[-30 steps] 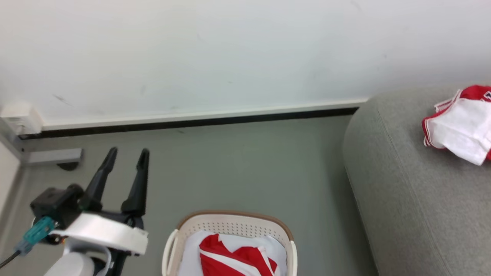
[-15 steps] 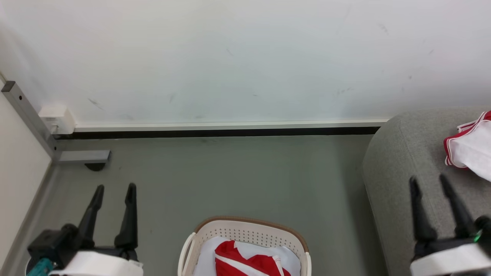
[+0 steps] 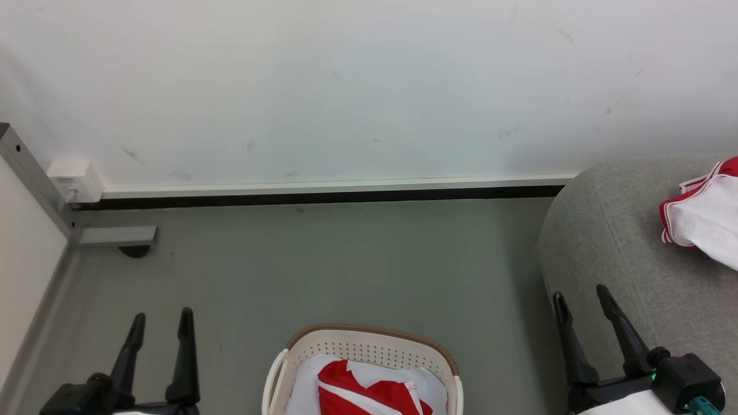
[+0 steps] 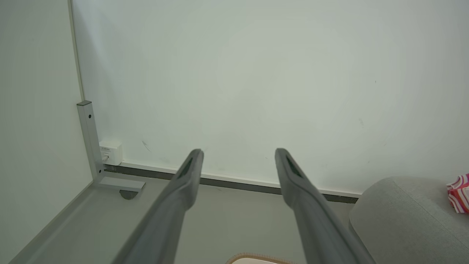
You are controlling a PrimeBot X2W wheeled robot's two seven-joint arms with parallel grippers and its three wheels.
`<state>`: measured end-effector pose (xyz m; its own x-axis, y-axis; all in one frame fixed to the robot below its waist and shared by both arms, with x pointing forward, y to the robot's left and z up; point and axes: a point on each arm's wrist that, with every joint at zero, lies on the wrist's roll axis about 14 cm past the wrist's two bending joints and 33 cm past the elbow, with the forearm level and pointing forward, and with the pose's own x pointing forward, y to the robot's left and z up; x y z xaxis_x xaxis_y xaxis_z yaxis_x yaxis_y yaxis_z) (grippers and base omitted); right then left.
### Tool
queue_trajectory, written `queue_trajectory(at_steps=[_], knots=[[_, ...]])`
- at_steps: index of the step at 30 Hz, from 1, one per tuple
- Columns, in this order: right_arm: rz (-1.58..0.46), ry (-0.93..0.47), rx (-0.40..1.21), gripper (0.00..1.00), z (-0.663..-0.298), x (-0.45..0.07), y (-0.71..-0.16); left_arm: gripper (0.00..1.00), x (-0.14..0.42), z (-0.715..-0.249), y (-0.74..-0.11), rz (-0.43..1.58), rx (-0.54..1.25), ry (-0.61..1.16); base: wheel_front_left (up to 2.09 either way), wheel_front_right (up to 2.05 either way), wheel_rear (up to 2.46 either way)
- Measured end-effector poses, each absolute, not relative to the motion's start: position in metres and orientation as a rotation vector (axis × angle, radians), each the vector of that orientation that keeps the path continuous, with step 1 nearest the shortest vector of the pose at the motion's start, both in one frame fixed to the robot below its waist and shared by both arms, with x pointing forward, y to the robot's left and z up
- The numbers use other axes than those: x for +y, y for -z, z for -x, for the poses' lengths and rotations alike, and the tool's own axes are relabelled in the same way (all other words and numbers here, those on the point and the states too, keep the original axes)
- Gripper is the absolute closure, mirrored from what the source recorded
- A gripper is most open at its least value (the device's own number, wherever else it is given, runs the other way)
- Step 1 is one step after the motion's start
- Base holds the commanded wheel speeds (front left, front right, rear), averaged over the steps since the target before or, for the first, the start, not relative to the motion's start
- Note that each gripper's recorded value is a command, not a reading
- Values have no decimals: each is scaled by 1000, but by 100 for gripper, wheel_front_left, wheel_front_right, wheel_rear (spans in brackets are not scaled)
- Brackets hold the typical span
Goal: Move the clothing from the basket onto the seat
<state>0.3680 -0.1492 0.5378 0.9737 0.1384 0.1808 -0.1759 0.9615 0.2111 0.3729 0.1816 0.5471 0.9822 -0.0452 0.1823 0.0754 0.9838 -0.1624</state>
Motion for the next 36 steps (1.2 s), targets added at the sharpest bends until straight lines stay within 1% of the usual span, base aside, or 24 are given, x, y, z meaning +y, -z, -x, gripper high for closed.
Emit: queue_trajectory(at_steps=[25, 30, 36], knots=[[-227, -163, -183, 0, -368, -150, -543, 0, 177, -378, -542, 191, -185, 73, 0, 0, 0], [-216, -145, -193, 0, -371, -159, -547, 0, 164, -389, -537, 197, -170, 108, 0, 0, 0], [-204, -122, -188, 0, -383, -169, -545, 0, 136, -415, -528, 204, -142, 191, 0, 0, 0]])
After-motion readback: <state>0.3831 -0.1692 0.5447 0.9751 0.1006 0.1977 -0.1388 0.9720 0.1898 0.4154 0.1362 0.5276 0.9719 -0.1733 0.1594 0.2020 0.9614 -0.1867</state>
